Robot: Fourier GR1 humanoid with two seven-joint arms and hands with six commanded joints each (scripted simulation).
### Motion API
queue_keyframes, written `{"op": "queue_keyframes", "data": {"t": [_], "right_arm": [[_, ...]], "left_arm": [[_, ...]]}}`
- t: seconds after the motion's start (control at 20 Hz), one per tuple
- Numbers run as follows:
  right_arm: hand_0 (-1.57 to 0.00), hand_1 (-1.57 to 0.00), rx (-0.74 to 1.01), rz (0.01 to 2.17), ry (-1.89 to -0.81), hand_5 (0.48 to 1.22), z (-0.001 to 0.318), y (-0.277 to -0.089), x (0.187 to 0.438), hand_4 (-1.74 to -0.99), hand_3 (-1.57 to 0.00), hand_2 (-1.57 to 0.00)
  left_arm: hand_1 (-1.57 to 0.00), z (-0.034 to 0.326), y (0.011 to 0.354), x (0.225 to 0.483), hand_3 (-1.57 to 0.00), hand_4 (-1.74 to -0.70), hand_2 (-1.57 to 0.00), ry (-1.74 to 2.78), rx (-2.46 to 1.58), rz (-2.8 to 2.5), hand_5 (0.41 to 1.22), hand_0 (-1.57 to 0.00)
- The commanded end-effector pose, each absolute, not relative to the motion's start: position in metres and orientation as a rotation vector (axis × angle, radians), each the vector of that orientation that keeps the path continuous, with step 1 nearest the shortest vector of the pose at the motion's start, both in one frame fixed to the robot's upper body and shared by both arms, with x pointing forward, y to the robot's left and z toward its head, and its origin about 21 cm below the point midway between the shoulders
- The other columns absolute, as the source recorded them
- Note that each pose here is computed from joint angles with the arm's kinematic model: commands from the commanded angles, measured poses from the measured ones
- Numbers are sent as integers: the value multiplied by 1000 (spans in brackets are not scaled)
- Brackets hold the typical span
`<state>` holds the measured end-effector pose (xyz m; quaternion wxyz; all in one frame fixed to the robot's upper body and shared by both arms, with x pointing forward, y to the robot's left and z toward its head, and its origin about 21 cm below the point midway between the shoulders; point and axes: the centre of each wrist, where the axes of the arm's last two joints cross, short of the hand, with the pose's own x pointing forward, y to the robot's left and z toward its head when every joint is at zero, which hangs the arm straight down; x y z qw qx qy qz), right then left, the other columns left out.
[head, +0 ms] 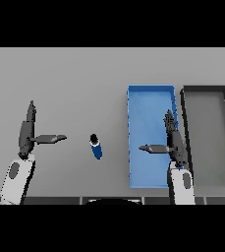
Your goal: Pick up the blue pipe and place it into the blue bin.
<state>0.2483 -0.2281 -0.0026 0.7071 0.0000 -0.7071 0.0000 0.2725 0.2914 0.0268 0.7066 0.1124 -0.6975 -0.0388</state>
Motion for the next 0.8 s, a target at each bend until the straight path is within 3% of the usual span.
{"op": "queue_keyframes", "data": {"t": [0.0,0.25,0.3,0.4,0.75], "right_arm": [[1,1,-1,-1,-1571,594,-3,-228,248,-1210,1,1],[1,1,-3,2,-1570,594,-5,-231,245,-1210,1,1],[1,1,-72,170,-1631,594,4,-241,242,-1210,1,1],[1,1,-132,341,-1670,589,9,-244,230,-1198,1,1],[1,1,-164,418,-1648,580,18,-241,227,-1181,1,1]], "left_arm": [[1,27,291,272,1,-967,1,-1555,250,-86,594,1],[1,23,288,271,1,-967,1,-1541,244,-87,594,1],[1,28,301,268,1,-967,1,-1562,199,-268,594,1],[1,39,319,267,1,-970,1,-1568,127,-441,596,1],[1,40,319,252,1,-970,1,-1584,-9,-610,586,1]]}}
